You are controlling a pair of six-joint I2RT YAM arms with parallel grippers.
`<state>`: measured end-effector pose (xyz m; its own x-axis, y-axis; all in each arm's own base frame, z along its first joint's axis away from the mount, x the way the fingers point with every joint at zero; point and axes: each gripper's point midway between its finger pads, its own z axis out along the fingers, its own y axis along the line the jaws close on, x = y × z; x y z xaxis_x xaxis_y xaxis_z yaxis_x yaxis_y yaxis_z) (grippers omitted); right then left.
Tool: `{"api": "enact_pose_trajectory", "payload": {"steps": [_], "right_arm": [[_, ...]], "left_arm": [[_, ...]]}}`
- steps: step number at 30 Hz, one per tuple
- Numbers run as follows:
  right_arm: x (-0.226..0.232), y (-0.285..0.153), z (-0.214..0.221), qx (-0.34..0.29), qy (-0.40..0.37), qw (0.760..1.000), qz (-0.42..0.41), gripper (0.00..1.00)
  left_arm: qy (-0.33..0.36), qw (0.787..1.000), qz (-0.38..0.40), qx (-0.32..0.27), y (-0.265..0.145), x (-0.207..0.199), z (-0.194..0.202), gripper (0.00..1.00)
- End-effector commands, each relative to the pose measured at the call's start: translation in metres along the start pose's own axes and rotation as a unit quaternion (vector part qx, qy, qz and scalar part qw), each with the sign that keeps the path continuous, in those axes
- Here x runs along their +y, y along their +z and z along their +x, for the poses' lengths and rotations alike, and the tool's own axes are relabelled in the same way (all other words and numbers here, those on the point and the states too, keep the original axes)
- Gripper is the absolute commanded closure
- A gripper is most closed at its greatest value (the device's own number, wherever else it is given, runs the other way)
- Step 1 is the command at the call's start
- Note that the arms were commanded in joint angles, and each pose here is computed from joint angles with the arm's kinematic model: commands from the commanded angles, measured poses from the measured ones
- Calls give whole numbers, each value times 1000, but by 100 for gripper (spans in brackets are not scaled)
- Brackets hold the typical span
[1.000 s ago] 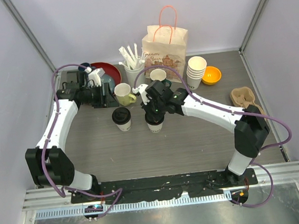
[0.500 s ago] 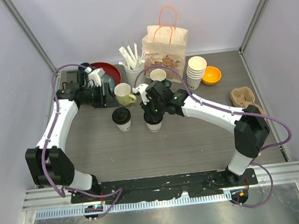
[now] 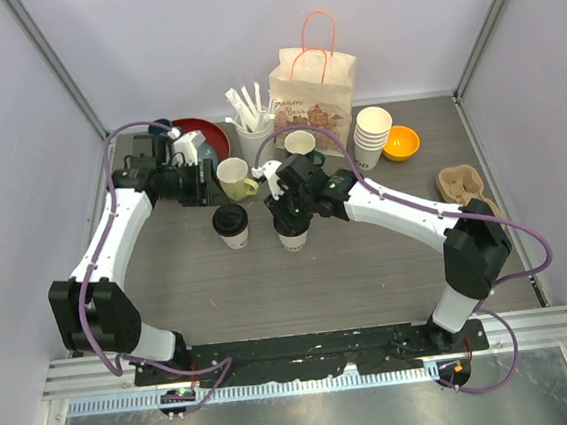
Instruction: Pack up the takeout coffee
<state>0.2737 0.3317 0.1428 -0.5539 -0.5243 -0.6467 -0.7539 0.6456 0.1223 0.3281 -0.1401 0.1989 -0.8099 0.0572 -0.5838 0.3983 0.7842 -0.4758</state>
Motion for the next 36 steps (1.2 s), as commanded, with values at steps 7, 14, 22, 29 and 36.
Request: {"api": "enact_pose_trajectory", "payload": {"steps": [7, 14, 22, 29, 36], "right_arm": [[16, -40, -42, -65, -6, 998, -24, 64], [6, -74, -66, -118, 31, 993, -1, 57], [-43, -73, -50, -126, 135, 983, 21, 52], [-61, -59, -42, -119, 157, 980, 15, 51], [-63, -35, -23, -91, 160, 983, 10, 46]], "left_arm": [[41, 999, 12, -5, -10, -29, -10, 44], [66, 996, 53, 18, -3, -80, -5, 48], [-18, 994, 73, 77, 41, -97, 20, 56], [-52, 994, 55, 78, 70, -91, 19, 56], [-85, 992, 46, 85, 90, -80, 27, 59]]}}
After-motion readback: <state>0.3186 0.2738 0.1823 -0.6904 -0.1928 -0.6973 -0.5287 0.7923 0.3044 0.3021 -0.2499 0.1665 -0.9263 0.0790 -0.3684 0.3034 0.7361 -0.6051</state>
